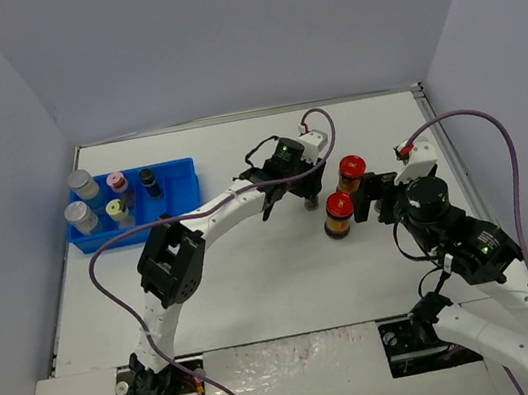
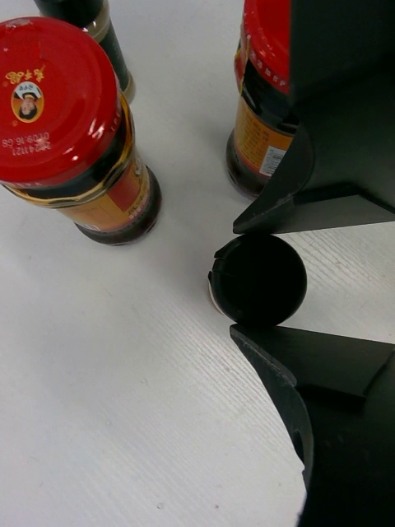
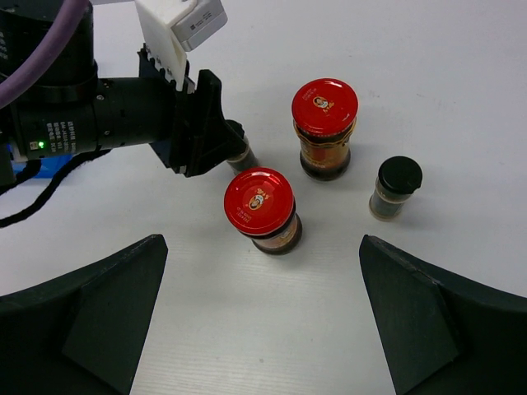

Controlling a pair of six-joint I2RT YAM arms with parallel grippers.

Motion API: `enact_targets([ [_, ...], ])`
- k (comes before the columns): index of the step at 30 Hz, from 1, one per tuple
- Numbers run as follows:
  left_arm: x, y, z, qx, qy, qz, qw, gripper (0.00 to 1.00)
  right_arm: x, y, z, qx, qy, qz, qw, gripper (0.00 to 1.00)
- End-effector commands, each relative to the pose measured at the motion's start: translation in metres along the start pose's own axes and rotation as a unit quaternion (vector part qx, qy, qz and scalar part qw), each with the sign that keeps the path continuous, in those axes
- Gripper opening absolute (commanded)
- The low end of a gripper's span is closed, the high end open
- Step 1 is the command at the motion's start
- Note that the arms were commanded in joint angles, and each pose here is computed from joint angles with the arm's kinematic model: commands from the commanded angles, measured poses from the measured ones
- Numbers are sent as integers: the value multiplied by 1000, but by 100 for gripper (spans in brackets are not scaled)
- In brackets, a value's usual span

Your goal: Organize the condiment bottles

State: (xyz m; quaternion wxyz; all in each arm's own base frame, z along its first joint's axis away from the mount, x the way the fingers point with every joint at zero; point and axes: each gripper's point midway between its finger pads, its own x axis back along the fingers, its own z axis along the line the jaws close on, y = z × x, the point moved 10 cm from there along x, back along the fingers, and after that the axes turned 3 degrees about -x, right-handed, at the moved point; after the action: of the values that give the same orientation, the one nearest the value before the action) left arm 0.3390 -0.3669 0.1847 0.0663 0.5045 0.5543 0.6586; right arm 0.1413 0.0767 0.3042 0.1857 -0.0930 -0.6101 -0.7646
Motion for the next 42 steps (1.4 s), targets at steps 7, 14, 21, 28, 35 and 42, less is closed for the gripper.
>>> enact_targets([
  [7,117,33,31,66,123,-91,986,19,-9,9,2,-1,-17,-20,1000,100],
  [14,188,13,83,124,223,-91,963,19,-16,12,7,3,-13,-21,1000,100],
  [21,246,-12,148,178,326,-98,923,19,-26,15,13,5,-4,-21,1000,100],
  [28,265,-19,204,213,372,-118,896,19,-31,15,16,8,-2,-18,1000,100],
  [35,263,-34,241,241,390,-115,881,19,-30,15,15,8,-7,-21,1000,100],
  [42,249,-48,263,248,389,-116,880,19,-32,15,14,10,-15,-21,1000,100],
])
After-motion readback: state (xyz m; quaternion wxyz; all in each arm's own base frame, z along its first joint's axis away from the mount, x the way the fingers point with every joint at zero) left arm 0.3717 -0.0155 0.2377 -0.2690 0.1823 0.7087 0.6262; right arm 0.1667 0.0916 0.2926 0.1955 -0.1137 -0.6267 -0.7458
